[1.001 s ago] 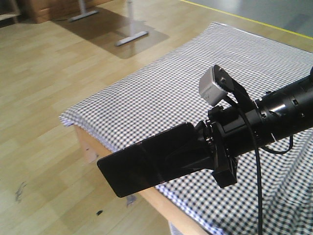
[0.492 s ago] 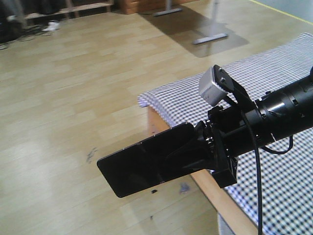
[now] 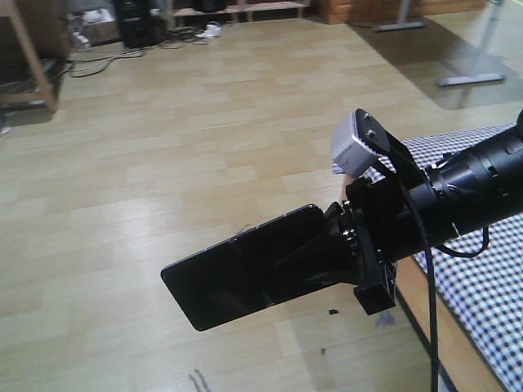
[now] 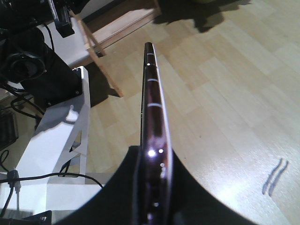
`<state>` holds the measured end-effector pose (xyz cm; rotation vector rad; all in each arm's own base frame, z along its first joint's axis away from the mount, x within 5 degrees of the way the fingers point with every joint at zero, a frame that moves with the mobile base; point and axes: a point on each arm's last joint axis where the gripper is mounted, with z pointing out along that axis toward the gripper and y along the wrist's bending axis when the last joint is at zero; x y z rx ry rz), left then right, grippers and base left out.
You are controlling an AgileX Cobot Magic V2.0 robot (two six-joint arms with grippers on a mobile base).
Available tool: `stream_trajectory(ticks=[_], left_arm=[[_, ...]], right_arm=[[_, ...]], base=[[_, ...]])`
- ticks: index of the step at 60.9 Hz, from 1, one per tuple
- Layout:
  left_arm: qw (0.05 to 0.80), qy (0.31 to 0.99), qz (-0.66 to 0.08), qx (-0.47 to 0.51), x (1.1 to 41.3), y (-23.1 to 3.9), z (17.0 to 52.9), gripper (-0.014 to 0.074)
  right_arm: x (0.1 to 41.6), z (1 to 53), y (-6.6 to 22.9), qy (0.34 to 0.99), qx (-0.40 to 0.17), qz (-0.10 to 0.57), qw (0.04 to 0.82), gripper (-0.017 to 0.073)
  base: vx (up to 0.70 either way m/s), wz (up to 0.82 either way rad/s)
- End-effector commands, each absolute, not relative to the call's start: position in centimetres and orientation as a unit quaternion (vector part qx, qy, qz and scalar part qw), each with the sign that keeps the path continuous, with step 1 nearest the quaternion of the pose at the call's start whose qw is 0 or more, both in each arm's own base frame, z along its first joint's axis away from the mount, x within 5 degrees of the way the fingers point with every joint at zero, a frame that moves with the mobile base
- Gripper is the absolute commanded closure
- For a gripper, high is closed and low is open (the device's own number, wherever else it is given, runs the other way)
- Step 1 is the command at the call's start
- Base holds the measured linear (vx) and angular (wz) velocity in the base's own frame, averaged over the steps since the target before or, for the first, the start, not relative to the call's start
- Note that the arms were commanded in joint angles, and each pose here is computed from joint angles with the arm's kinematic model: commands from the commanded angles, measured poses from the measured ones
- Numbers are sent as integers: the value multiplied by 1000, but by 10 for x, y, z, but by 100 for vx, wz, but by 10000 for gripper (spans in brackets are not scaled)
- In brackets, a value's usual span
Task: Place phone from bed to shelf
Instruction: 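Carry the phone in the right gripper while driving across the floor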
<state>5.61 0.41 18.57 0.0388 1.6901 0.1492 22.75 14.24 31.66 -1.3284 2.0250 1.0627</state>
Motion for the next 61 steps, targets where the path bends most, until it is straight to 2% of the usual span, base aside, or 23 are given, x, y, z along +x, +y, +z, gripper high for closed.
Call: stream_trajectory(ticks=[1, 32, 61], left_arm=[[700, 711, 65, 10, 55, 4, 200, 592], [700, 711, 65, 10, 55, 4, 200, 592], [700, 711, 65, 10, 55, 4, 200, 592]], right_arm=[[216, 339, 144, 709, -494, 431, 261, 562], [216, 339, 144, 709, -494, 431, 261, 562], [216, 339, 144, 709, -494, 431, 261, 562]], base=[[-13, 51], [-9, 37], [0, 2]])
